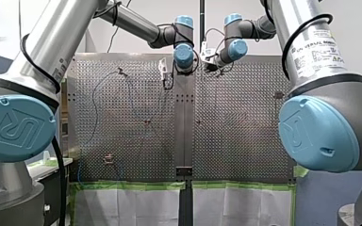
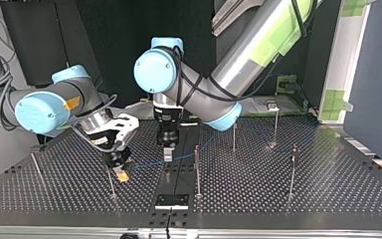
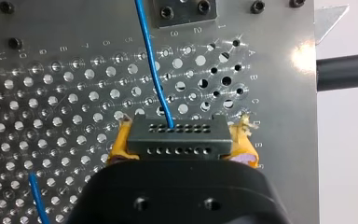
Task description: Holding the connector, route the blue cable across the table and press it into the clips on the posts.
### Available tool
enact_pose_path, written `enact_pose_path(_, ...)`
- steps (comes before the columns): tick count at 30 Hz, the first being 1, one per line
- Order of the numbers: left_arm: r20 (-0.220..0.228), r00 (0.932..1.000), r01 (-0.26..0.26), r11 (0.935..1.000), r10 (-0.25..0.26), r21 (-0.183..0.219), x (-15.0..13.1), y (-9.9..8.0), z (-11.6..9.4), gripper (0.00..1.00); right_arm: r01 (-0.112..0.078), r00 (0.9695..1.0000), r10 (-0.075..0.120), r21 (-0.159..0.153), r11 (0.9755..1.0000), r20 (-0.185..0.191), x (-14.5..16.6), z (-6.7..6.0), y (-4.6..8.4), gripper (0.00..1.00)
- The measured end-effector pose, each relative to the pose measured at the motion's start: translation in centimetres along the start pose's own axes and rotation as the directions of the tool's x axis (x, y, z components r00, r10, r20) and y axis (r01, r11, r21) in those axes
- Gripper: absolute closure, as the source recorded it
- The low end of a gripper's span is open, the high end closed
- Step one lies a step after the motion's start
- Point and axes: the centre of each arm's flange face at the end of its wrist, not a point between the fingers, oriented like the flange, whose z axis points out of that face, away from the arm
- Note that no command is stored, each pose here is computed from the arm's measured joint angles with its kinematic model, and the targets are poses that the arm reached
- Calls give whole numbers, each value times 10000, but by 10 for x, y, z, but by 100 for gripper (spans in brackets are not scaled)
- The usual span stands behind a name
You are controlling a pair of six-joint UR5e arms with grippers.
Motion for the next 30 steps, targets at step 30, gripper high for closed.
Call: enact_pose_path(30,224,9997,102,9968,-85,-788,21,-10,64,0,17,10000,-17,-2,10000,-20,0,0,0,100)
